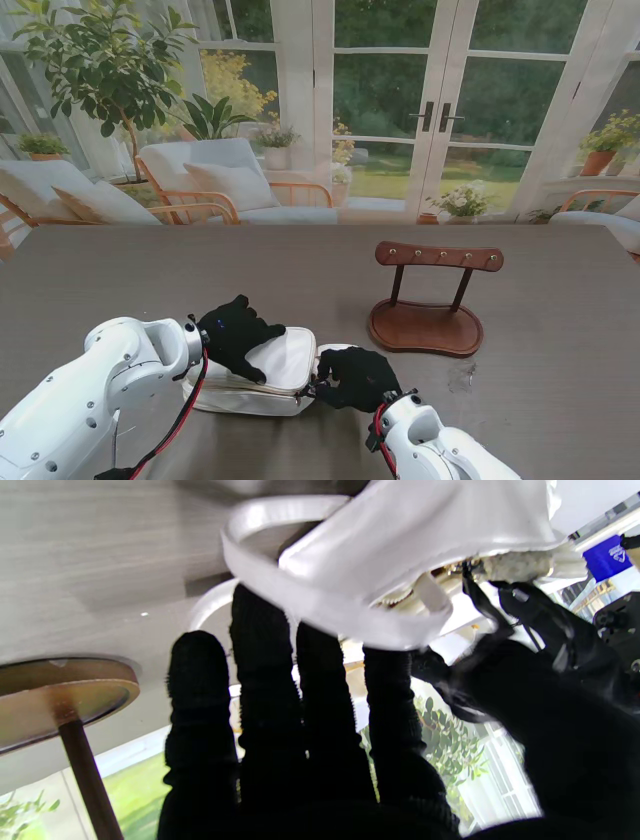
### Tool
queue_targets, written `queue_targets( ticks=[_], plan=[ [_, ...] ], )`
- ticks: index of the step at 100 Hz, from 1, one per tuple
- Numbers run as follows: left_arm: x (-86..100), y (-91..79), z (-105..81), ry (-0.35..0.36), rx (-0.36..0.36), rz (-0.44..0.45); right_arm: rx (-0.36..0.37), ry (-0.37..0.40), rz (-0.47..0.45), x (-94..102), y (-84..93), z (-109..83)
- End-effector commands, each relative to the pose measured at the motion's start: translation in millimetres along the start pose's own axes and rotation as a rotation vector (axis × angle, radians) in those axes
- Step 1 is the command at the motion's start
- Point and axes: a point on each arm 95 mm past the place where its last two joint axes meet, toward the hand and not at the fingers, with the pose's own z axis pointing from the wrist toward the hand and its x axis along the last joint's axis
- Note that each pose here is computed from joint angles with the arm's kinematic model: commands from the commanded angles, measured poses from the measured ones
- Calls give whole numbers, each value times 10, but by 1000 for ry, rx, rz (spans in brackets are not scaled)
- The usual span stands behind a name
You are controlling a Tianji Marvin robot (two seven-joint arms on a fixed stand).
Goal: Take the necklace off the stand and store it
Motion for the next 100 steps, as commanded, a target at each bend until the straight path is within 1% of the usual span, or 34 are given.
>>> queue_targets(
  ticks=[1, 11, 22, 32, 49, 67, 88, 100],
  plan=[
    [16, 233, -9, 5, -85, -8, 3, -9, 36, 51, -58, 23],
    [26, 237, -19, 7, -88, -6, -18, -24, 63, 53, -63, 39],
    [29, 225, -40, 3, -74, 3, -18, -36, 82, 43, -43, 48],
    [33, 179, -70, -4, -41, 13, -9, -40, 95, 34, -26, 53],
    [53, 70, -106, 1, 46, 17, 6, -44, 113, 32, -24, 54],
    [91, 5, -117, 28, 65, 33, 20, -50, 129, 23, -44, 69],
    [153, 7, -159, 45, 100, 2, 32, -68, 154, 1, -50, 108],
    [213, 26, -188, 62, 136, -57, 38, -81, 174, -8, -50, 130]
  ],
)
